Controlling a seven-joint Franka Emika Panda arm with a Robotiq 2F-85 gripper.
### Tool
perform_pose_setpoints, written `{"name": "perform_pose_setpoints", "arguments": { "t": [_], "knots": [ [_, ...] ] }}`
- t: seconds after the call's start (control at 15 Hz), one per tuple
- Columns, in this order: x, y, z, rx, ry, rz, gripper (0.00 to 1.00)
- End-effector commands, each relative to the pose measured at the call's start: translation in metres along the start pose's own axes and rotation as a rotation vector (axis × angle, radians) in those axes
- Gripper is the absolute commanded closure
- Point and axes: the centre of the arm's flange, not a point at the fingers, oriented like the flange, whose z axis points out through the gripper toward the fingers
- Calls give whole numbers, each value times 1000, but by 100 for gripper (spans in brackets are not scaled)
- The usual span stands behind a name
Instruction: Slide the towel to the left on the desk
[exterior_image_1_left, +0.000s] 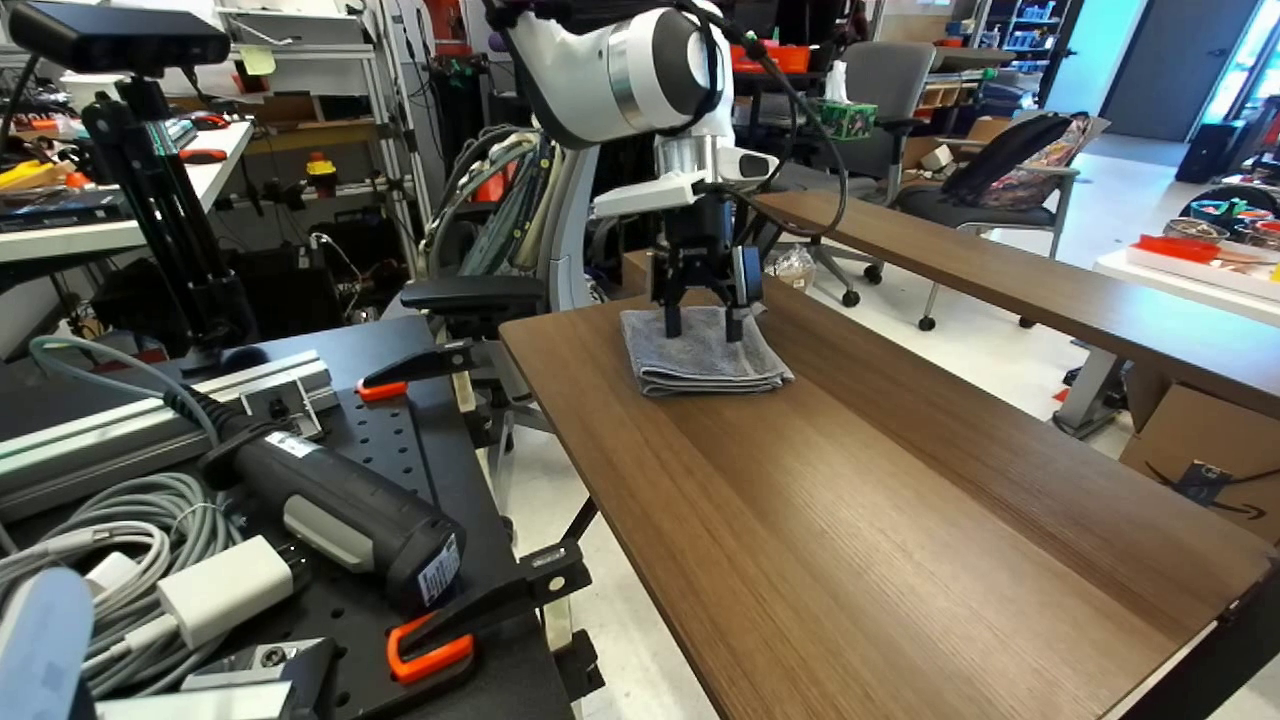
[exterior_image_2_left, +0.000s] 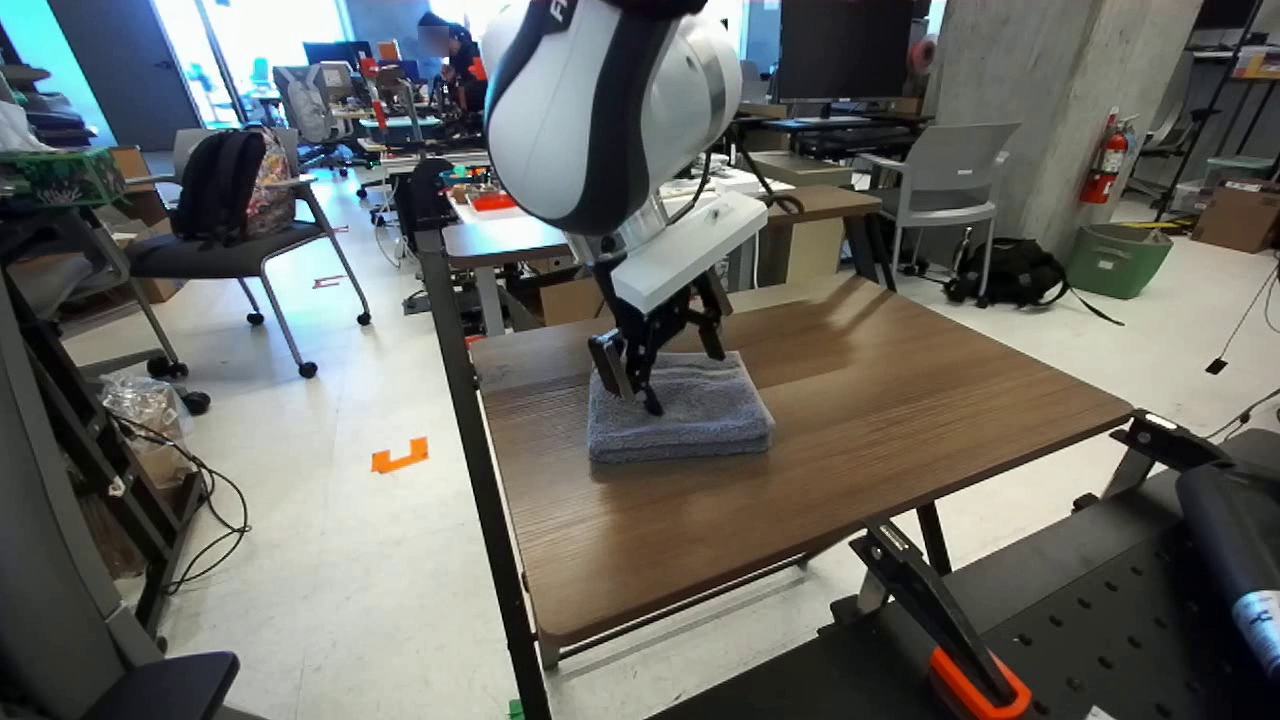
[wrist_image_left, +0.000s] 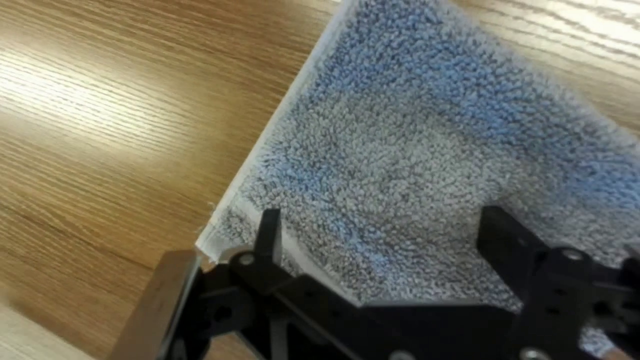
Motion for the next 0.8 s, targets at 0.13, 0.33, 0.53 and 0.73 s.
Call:
{"name": "perform_pose_setpoints", "arguments": {
  "t": [0.13,0.33,0.53,0.73],
  "knots": [
    [-54,52,-80,69,39,101,0],
    [-64,88,-84,49,31,130,0],
    [-48,86,-83,46,36,133,0],
    [-52,89,-78,48,25,136,0]
  ]
}}
